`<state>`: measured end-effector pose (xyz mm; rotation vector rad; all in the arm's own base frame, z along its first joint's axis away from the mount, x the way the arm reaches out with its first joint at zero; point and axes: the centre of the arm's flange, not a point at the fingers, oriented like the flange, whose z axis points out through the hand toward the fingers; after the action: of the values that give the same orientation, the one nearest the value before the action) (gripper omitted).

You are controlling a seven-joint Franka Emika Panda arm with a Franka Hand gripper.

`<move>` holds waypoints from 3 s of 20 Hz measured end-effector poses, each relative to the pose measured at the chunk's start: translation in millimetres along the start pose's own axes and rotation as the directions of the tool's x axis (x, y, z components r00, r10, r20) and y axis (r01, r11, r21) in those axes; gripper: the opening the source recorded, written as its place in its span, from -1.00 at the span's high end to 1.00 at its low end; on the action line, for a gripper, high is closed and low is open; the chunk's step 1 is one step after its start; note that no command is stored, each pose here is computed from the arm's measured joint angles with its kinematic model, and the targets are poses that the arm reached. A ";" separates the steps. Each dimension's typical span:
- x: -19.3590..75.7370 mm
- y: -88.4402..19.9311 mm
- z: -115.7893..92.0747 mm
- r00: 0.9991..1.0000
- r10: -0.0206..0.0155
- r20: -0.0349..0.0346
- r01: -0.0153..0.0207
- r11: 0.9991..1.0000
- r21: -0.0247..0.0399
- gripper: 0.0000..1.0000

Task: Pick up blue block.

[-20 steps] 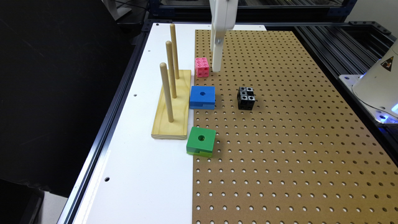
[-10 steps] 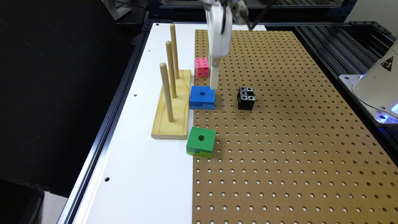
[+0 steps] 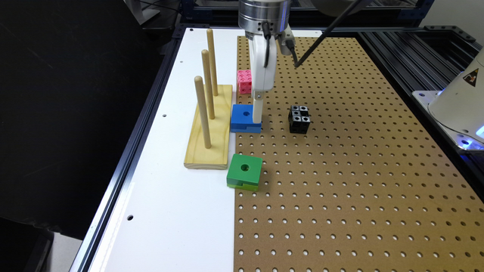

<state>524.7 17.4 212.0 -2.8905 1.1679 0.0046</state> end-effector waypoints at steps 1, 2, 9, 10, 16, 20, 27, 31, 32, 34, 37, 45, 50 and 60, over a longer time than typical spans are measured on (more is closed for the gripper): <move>0.2 -1.0 -0.4 1.000 -0.001 -0.001 0.001 1.000 0.001 -1.00; 0.4 -1.9 -0.9 1.000 -0.002 -0.002 0.002 1.000 0.003 -1.00; 2.8 -5.6 -0.7 1.000 -0.003 -0.004 0.003 1.000 0.007 -1.00; 2.9 -5.6 2.1 1.000 -0.003 -0.003 0.003 1.000 0.006 -1.00; 9.1 -13.0 18.7 1.000 -0.003 -0.007 0.003 1.000 0.016 -1.00; 12.6 -17.6 20.1 1.000 -0.004 -0.009 0.004 1.000 0.020 -1.00; 11.6 -16.8 29.2 1.000 -0.004 -0.002 0.004 1.000 0.015 -1.00; 12.7 -17.9 36.3 1.000 -0.004 -0.005 0.004 1.000 0.019 1.00; 12.7 -17.9 36.3 1.000 -0.004 -0.005 0.004 1.000 0.019 1.00; 12.7 -17.9 36.3 1.000 -0.004 -0.005 0.004 1.000 0.019 1.00; 12.9 -17.7 36.3 1.000 -0.003 -0.004 0.003 1.000 0.019 1.00; 15.1 -16.7 30.8 1.000 0.001 -0.008 -0.001 1.000 0.020 1.00; 16.6 -18.5 12.2 1.000 0.000 -0.014 0.000 1.000 0.024 1.00; 15.9 -18.8 -32.3 1.000 -0.003 -0.016 0.003 1.000 0.018 1.00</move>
<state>549.0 19.1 244.5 -2.8823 1.1605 -0.0288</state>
